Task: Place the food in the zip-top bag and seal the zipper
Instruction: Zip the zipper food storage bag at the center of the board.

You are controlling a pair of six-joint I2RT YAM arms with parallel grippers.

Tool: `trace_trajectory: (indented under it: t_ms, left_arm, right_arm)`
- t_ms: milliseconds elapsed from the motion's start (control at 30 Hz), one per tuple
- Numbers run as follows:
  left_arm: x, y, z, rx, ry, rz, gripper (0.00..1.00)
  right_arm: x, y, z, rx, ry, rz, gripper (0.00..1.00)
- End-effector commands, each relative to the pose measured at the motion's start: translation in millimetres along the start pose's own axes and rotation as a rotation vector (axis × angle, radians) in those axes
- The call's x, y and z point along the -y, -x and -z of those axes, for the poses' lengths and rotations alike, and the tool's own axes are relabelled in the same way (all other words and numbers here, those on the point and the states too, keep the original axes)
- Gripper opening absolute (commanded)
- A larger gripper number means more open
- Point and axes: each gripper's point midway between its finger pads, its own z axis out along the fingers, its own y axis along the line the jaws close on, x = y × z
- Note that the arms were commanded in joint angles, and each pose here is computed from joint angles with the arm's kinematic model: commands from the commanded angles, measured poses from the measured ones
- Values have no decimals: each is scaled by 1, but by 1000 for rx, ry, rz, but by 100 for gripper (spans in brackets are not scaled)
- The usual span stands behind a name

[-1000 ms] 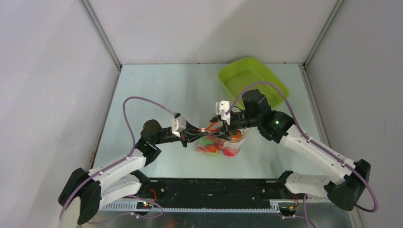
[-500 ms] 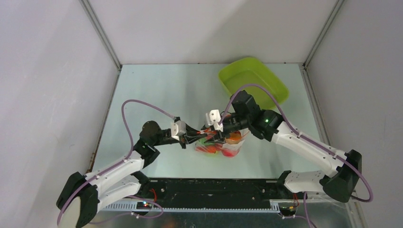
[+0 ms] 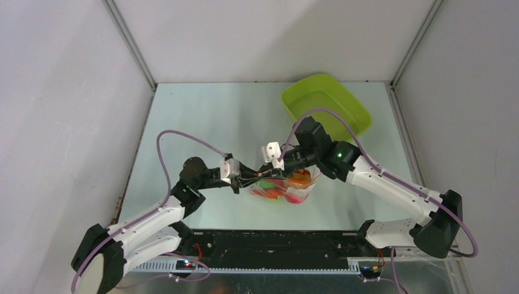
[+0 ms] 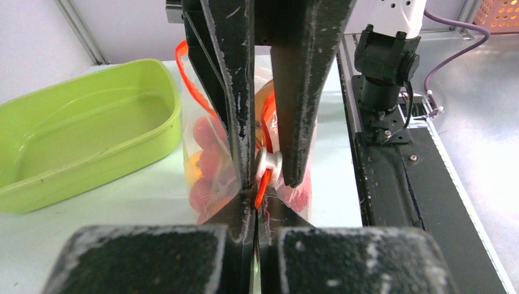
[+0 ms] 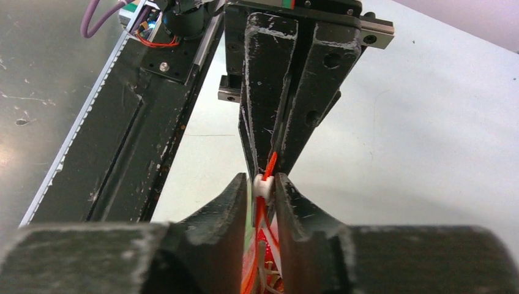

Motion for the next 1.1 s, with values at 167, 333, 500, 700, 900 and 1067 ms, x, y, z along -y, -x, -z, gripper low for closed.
trace_trajectory:
  t_ms: [167,333,500,700,900,1067]
  left_arm:
    - [-1,14,2,52,11,-90,0]
    - [-2,15,4,65,32,-98,0]
    - [-4,16,5,76,52,-91,0]
    - [-5,20,7,94,67,-106,0]
    - [-3,22,8,104,64,-111,0]
    - [-4,23,9,105,70,-115,0]
  right_arm:
    - [11,14,6,0,-39,55,7]
    - [16,2,12,-57,-82,32,6]
    - [20,-9,18,-101,-112,6,5]
    - [21,-15,24,-138,-133,-4,4]
    - [24,-20,32,-168,-164,-13,4]
    - [25,-22,40,-186,-189,-17,4]
